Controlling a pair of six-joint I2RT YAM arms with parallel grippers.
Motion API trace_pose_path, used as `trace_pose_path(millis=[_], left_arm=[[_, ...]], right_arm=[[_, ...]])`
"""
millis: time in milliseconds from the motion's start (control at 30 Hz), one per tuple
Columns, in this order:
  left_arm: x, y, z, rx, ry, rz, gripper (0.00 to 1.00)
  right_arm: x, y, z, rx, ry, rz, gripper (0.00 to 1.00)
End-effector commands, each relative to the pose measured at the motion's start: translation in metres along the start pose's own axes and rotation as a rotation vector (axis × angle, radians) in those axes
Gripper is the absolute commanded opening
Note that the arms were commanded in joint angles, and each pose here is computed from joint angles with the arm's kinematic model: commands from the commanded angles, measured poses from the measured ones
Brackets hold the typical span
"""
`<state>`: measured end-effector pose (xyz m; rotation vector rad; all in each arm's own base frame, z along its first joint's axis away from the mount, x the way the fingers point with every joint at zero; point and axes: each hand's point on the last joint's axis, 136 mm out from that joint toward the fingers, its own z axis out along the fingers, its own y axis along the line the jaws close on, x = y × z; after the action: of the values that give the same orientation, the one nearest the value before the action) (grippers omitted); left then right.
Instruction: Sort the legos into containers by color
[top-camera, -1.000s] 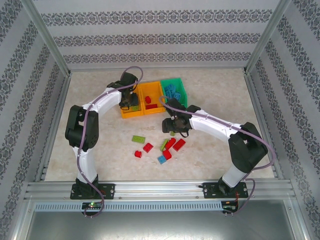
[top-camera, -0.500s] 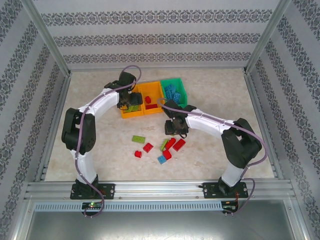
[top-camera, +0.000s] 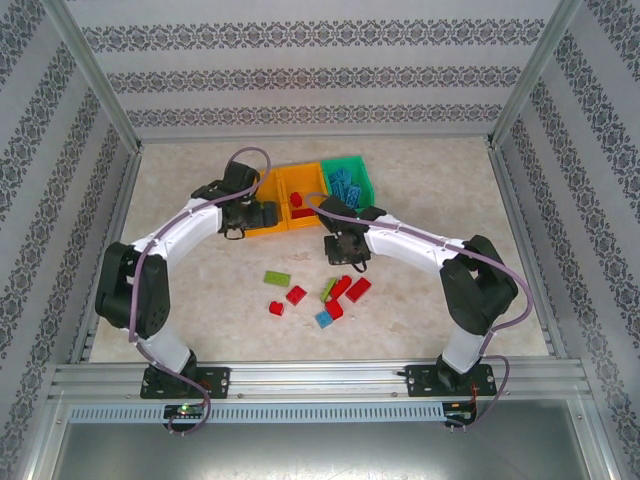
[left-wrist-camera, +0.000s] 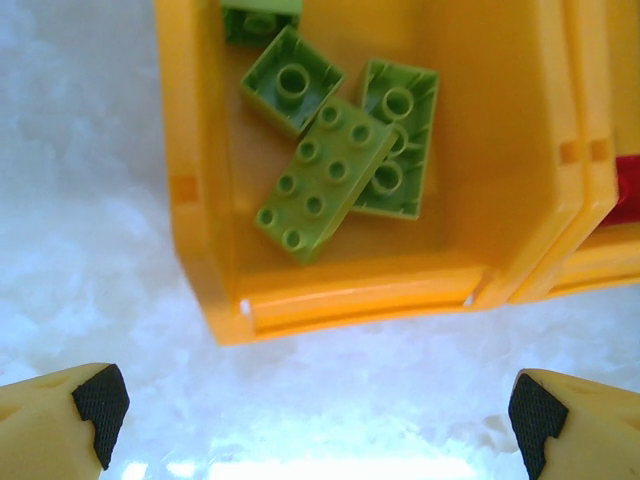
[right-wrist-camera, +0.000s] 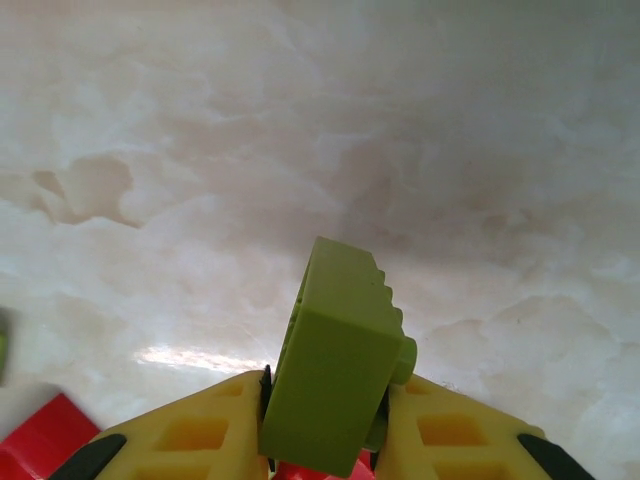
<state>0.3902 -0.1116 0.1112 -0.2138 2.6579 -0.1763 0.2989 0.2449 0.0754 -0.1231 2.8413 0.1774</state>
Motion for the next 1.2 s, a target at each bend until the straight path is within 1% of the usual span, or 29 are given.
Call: trace_pose_path(millis=[0, 167, 367, 500, 567, 733, 900, 1167], left_arm=[[-0.006, 0.009, -0.014, -0.023, -0.069, 0.006, 0.99], [0.012, 0.024, -0.012, -0.068, -0.048, 0.006, 0.99], [0.036, 0.027, -0.009, -0.037, -0.01, 0.023, 0.99], [0.056, 0.039, -0.006, -0.068, 0.02, 0.038, 0.99], [0.065, 0.042, -0.005, -0.068, 0.038, 0.04, 0.99], [0.079, 0.041, -0.001, -0.036, 0.066, 0.037, 0.99], [0.087, 0.041, 0.001, -0.026, 0.086, 0.035, 0.99], [0.095, 0.035, 0.004, 0.018, 0.1, 0.006, 1.0]], right_arm=[[-0.019, 0.02, -0.018, -0.062, -0.071, -0.014, 0.24], [-0.05, 0.057, -0.037, -0.225, -0.157, -0.021, 0.23], [-0.095, 0.098, -0.051, -0.438, -0.219, 0.034, 0.23], [-0.126, 0.126, -0.058, -0.603, -0.242, 0.086, 0.23], [-0.138, 0.136, -0.056, -0.648, -0.246, 0.098, 0.23], [-0.162, 0.154, -0.047, -0.698, -0.248, 0.118, 0.23], [-0.182, 0.158, -0.029, -0.711, -0.249, 0.159, 0.26], [-0.2, 0.161, -0.004, -0.715, -0.23, 0.204, 0.29]])
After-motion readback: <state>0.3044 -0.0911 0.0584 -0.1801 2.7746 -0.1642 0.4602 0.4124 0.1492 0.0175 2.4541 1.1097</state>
